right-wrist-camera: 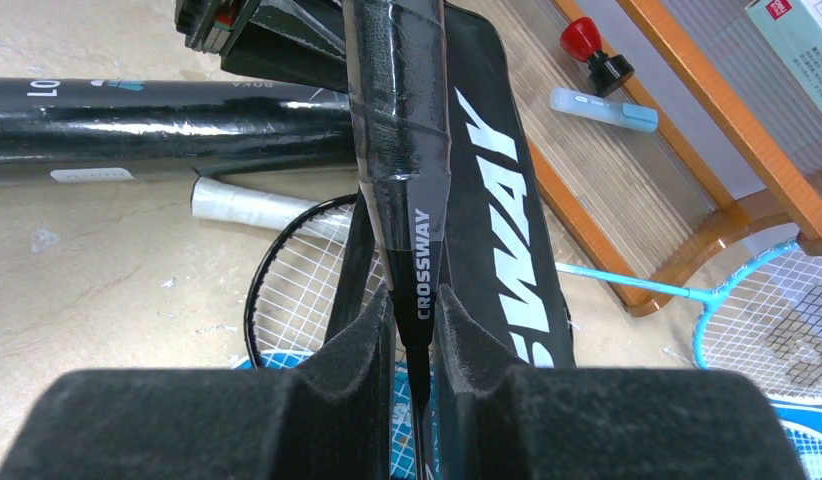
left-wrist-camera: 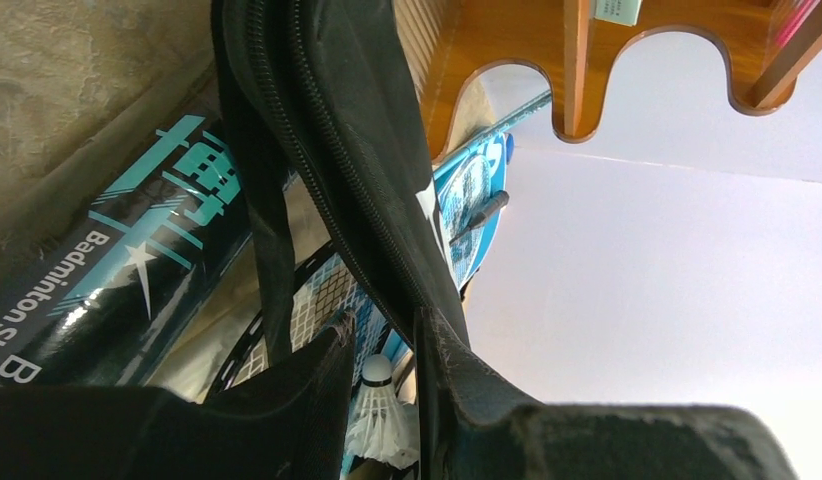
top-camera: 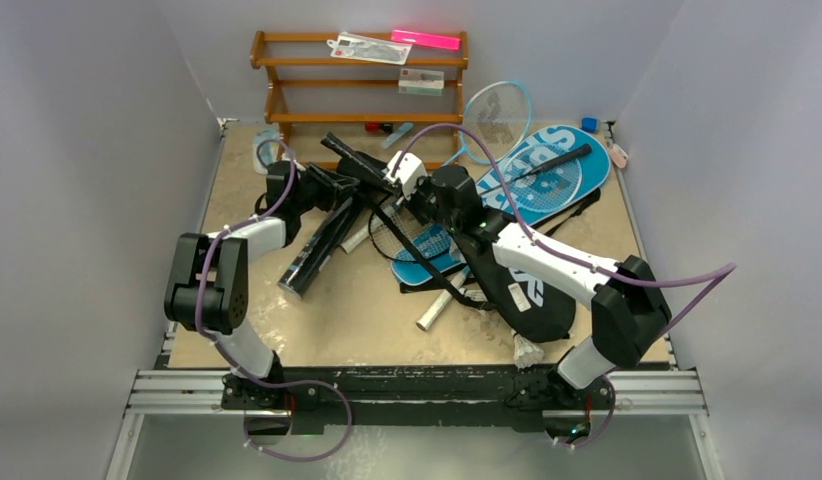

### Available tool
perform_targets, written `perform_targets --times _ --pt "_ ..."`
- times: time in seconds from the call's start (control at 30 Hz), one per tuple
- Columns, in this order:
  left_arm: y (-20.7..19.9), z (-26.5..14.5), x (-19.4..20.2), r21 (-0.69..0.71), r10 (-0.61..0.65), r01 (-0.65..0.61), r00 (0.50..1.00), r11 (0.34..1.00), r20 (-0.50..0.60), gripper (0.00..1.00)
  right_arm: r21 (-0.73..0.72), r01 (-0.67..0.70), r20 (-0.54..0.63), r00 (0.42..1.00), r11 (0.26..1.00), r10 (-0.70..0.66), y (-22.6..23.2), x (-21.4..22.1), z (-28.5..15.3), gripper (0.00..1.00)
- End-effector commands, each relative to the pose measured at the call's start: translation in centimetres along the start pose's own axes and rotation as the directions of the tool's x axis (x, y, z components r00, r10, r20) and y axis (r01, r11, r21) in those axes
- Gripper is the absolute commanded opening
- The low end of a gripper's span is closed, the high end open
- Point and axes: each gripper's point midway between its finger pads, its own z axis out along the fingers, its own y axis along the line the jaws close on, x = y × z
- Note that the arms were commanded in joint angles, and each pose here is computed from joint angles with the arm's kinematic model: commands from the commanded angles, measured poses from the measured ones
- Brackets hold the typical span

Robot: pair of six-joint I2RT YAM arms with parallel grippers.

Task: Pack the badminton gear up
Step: Place the racket in the racket bag.

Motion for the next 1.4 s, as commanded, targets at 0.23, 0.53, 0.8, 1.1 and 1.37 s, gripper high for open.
perform_targets --times 0.23,0.53,0.8,1.1,1.37 --pt "0.4 2.1 0.5 -0.003 0.011 -0.011 1.000 1.000 -0.010 0.25 0.002 -0.016 0.129 0.992 1.000 0.016 -0.8 -4.1 -1.2 0.10" --pt "0.2 2.9 0.0 0.002 0.014 -0.014 1.000 1.000 0.001 0.32 -0.010 -0.014 0.130 0.991 1.000 0.015 -0.6 -4.1 -1.4 0.10" --pt "-0.8 2.5 -0.2 0.051 -0.003 0.002 1.000 0.999 0.024 0.32 -0.015 -0.013 0.130 0.991 1.000 0.015 -0.5 -4.1 -1.3 0.10" --pt "-1.6 3.2 -0.8 0.040 -0.013 0.011 1.000 0.999 0.026 0.32 -0.018 -0.013 0.129 0.992 1.000 0.015 -0.5 -4.2 -1.4 0.10" --pt "-1.1 4.5 -0.4 0.012 -0.007 0.007 1.000 1.000 -0.008 0.36 -0.027 -0.014 0.128 0.992 1.000 0.018 -0.3 -4.2 -1.3 0.09"
